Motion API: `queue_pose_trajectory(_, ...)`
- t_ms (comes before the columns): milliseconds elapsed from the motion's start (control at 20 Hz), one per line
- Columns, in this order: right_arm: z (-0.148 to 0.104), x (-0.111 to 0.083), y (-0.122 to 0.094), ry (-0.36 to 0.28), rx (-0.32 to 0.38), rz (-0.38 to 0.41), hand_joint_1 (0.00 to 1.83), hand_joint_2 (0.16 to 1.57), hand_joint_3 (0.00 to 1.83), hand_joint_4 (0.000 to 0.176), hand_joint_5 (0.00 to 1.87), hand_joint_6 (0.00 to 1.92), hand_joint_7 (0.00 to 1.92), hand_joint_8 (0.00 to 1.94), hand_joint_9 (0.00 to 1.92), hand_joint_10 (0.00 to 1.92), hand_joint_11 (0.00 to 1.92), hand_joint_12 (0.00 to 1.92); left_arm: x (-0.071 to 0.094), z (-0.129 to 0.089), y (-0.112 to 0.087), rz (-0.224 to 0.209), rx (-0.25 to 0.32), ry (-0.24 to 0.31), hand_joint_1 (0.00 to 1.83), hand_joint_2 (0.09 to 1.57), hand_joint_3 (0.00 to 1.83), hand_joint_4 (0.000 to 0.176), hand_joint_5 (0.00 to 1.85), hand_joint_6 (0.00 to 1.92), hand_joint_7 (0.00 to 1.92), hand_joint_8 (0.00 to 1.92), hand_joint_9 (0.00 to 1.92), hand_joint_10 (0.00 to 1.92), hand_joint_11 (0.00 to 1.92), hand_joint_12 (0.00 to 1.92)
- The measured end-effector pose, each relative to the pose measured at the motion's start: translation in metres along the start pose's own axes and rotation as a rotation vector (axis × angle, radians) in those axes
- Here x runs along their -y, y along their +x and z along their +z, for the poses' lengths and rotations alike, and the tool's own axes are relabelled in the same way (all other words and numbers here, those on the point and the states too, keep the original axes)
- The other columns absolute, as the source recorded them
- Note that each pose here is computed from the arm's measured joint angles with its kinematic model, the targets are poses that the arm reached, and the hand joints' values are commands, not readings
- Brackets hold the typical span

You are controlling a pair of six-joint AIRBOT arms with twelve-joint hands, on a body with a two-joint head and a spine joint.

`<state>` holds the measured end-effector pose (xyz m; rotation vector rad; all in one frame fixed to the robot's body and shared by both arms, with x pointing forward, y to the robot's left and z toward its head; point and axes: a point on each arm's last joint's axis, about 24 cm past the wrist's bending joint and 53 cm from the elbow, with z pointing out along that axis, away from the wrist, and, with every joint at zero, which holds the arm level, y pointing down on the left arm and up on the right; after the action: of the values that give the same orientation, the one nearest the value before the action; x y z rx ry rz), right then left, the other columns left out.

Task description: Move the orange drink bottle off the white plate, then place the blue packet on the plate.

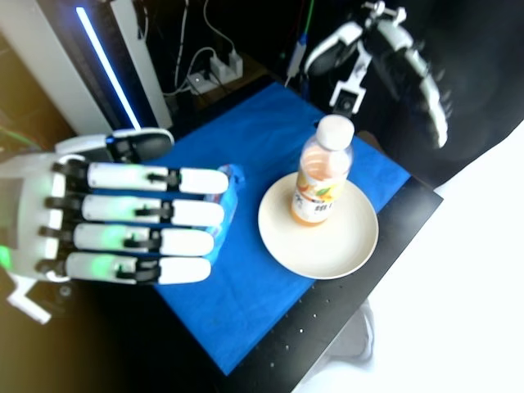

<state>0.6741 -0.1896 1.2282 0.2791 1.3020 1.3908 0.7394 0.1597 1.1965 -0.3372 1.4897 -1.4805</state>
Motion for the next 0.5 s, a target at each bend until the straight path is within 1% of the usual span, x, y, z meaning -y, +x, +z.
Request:
queue_pose_trajectory(50,0.0,0.0,0.001,-0.002,-0.004,-0.001,0.49,0.99,0.0,0.092,0.01,0.0,0.25,0.0,0.19,0.01,0.0,0.71,-0.004,0.002,0.002,0.001,-0.004,-0.009,0.75,0.76,0.0,0.154,0.0,0.0,0.0,0.0,0.0,0.0,0.0,0.0)
queue_pose_trajectory(100,0.0,-0.001,0.001,-0.004,-0.003,-0.001,0.47,0.99,0.01,0.085,0.02,0.0,0.21,0.0,0.18,0.01,0.0,0.71,-0.009,0.005,0.002,-0.006,-0.001,-0.023,0.76,0.76,0.0,0.172,0.0,0.0,0.0,0.0,0.0,0.0,0.0,0.0)
queue_pose_trajectory(150,0.0,-0.001,0.0,-0.004,0.0,0.0,0.45,0.99,0.0,0.072,0.05,0.01,0.2,0.0,0.2,0.01,0.0,0.76,-0.014,0.007,0.001,-0.023,0.005,-0.031,0.68,0.73,0.0,0.17,0.0,0.0,0.0,0.0,0.0,0.0,0.0,0.0)
queue_pose_trajectory(200,0.0,-0.001,0.0,-0.006,0.002,0.001,0.39,1.0,0.0,0.077,0.11,0.01,0.23,0.01,0.18,0.0,0.0,0.75,-0.018,0.009,0.0,-0.044,0.012,-0.039,0.61,0.69,0.0,0.175,0.0,0.0,0.0,0.0,0.0,0.0,0.0,0.0)
queue_pose_trajectory(250,0.0,-0.002,0.0,-0.007,0.003,0.001,0.37,0.99,0.0,0.09,0.16,0.01,0.24,0.0,0.16,0.01,0.0,0.7,-0.022,0.012,0.003,-0.055,0.01,-0.046,0.59,0.65,0.0,0.176,0.0,0.0,0.0,0.0,0.0,0.0,0.0,0.0)
queue_pose_trajectory(300,0.0,-0.001,0.001,-0.009,0.001,0.003,0.37,0.99,0.0,0.094,0.2,0.02,0.25,0.0,0.16,0.01,0.0,0.69,-0.025,0.014,0.008,-0.061,0.003,-0.054,0.55,0.63,0.0,0.176,0.0,0.0,0.0,0.0,0.0,0.0,0.0,0.0)
queue_pose_trajectory(350,0.001,-0.001,0.003,-0.009,0.001,0.006,0.38,1.0,0.0,0.089,0.27,0.01,0.27,0.0,0.17,0.01,0.0,0.67,-0.026,0.015,0.011,-0.062,-0.004,-0.058,0.52,0.63,0.0,0.176,0.0,0.0,0.0,0.0,0.0,0.0,0.0,0.0)
queue_pose_trajectory(400,0.001,-0.001,0.005,-0.009,-0.005,0.007,0.37,1.01,0.0,0.083,0.28,0.01,0.27,0.0,0.17,0.0,0.0,0.64,-0.028,0.015,0.016,-0.061,-0.016,-0.062,0.52,0.63,0.0,0.176,0.0,0.0,0.0,0.0,0.0,0.0,0.0,0.0)
queue_pose_trajectory(450,0.001,-0.001,0.006,-0.011,-0.008,0.006,0.36,1.01,0.0,0.085,0.28,0.0,0.27,0.0,0.17,0.0,0.0,0.61,-0.029,0.016,0.017,-0.062,-0.02,-0.065,0.52,0.63,0.0,0.176,0.0,0.0,0.0,0.0,0.0,0.0,0.0,0.0)
queue_pose_trajectory(500,0.001,-0.001,0.006,-0.012,-0.008,0.006,0.34,1.01,0.0,0.081,0.29,0.0,0.28,0.0,0.16,0.0,0.0,0.57,-0.031,0.017,0.018,-0.072,-0.021,-0.071,0.51,0.62,0.0,0.176,0.0,0.0,0.0,0.0,0.0,0.0,0.0,0.0)
